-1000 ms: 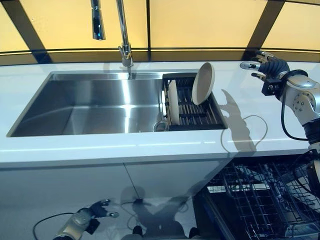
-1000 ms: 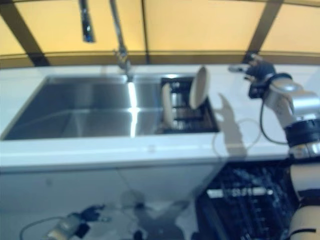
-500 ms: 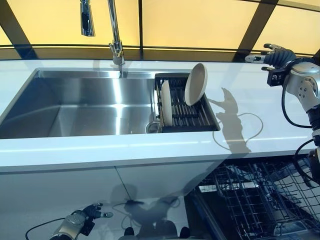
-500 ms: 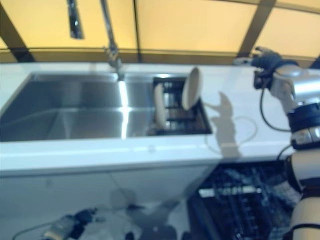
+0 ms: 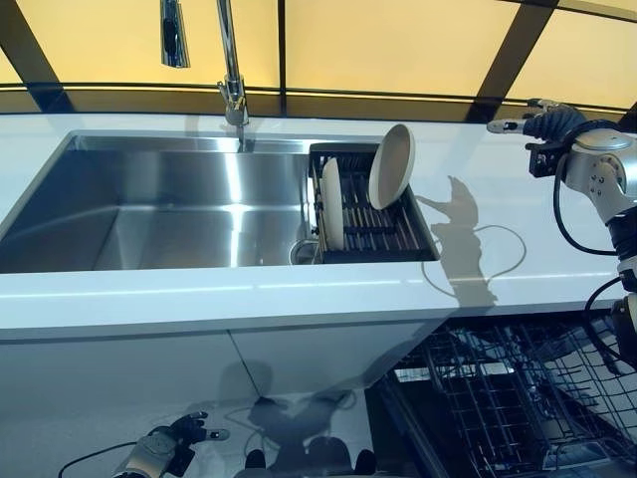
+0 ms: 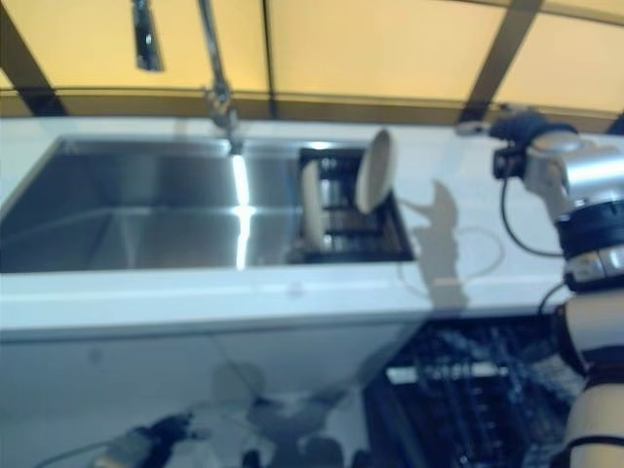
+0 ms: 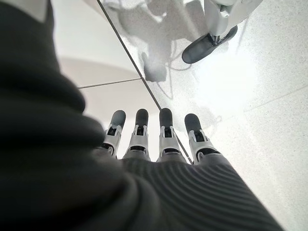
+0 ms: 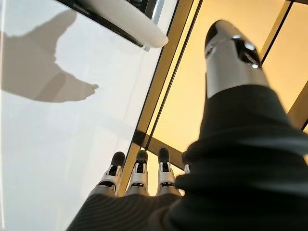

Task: Take plates into dishwasher

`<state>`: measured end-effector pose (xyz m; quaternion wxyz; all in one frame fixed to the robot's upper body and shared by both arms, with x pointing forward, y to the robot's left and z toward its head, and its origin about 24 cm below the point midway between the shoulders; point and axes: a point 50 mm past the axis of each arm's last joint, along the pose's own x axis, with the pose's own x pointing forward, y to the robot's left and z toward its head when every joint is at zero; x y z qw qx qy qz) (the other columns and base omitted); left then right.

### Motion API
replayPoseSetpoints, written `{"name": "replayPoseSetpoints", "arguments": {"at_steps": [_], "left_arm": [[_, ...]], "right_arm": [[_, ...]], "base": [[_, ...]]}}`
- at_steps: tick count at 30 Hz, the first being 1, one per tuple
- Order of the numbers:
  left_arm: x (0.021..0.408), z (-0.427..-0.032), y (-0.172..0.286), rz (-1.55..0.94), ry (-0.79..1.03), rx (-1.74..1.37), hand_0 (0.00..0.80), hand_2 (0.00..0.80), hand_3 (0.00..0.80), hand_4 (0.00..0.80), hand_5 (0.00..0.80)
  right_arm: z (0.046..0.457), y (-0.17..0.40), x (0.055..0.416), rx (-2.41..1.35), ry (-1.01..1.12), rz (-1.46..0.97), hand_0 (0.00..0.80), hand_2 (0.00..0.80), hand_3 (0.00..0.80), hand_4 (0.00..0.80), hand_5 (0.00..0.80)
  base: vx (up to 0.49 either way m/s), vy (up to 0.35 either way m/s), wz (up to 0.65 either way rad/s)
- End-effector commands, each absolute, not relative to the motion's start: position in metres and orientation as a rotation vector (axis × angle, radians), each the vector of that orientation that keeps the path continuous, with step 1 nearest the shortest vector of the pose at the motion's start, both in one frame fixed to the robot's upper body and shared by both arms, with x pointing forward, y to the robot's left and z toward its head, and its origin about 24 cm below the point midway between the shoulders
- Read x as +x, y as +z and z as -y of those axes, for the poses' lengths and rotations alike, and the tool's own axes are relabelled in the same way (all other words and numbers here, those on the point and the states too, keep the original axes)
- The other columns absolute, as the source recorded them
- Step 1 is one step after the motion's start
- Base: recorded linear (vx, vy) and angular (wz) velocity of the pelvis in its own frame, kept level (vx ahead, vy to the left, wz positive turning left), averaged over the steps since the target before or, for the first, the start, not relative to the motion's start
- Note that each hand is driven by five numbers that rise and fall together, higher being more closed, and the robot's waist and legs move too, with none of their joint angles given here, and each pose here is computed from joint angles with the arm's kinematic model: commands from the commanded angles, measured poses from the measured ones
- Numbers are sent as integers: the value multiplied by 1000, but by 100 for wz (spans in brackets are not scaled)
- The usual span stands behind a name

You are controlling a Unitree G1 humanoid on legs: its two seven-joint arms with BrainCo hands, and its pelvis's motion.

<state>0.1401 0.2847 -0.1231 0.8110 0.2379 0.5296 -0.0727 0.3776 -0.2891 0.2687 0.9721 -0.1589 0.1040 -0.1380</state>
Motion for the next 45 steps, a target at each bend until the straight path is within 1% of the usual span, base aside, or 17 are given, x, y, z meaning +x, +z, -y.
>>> {"name": "replayPoseSetpoints", "arguments": {"at_steps": [1,8,25,45], "left_arm": [[147,-285,-123,-1146,-152,536,0,0,0,0,0],[150,-283,-123,-1147,-135,518,0,0,0,0,0],[155,-283,-121,-1127,-109,511,0,0,0,0,0],[181,-278,-109,-1028,-80,480,0,0,0,0,0]], "right_arm": [[281,320,375,-399,-321,-85,0,0,0,0,0],[267,317,380,-422,-279,-77,0,0,0,0,0],[251,313,385,-441,-244,-49,0,0,0,0,0],[244,318,387,-426,-245,15,0,0,0,0,0]], "base": [[0,0,0],[3,4,0],[15,6,3],[-10,3,1]]}}
